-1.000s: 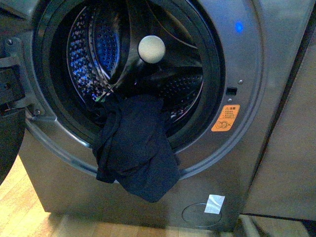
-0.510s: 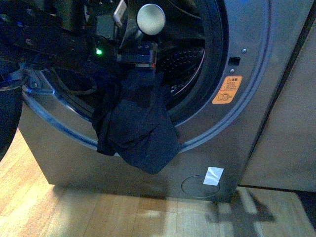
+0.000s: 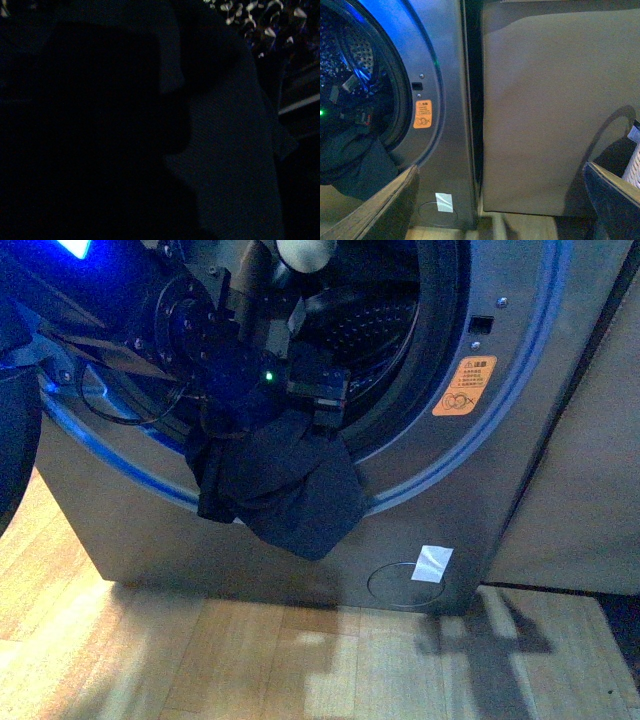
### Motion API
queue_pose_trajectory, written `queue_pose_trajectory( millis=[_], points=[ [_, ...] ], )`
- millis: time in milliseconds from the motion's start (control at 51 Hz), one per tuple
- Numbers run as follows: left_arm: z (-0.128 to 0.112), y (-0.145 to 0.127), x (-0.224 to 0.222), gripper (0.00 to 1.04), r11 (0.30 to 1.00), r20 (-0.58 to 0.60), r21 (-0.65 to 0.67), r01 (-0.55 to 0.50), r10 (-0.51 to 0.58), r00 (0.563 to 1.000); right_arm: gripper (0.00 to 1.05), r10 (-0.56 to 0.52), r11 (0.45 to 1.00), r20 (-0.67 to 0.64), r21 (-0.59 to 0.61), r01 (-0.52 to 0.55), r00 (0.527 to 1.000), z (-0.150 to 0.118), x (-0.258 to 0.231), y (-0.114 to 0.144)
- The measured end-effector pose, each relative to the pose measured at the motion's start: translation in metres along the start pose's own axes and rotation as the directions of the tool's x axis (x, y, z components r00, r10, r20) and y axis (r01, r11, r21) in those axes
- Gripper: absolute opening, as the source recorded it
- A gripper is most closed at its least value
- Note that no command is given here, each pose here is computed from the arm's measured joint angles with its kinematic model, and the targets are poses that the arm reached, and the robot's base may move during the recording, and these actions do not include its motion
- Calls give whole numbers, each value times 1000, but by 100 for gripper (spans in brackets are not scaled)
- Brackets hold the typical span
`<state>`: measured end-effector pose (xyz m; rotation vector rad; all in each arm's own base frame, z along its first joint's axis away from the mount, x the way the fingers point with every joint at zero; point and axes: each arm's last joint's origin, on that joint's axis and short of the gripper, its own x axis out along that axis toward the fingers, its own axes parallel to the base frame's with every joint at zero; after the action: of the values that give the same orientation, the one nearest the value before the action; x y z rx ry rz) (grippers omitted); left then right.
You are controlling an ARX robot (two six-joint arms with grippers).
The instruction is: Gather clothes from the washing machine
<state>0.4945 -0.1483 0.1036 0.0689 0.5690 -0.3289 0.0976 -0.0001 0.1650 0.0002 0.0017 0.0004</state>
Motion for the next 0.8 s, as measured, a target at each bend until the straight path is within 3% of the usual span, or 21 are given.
queue_pose_trajectory(
  millis=[176,490,804],
  points=[
    [-8,-2,2,98,998,-76,-29,49,-51,996,97,0,1000,0,0,0,1000,0,0,0],
    [-11,16,0,98,995,-168,33,-89,93,981,97,0,1000,0,0,0,1000,0,0,0],
    [-18,31,-7,60,991,-147,70,-112,122,982,97,0,1000,0,0,0,1000,0,0,0]
  ],
)
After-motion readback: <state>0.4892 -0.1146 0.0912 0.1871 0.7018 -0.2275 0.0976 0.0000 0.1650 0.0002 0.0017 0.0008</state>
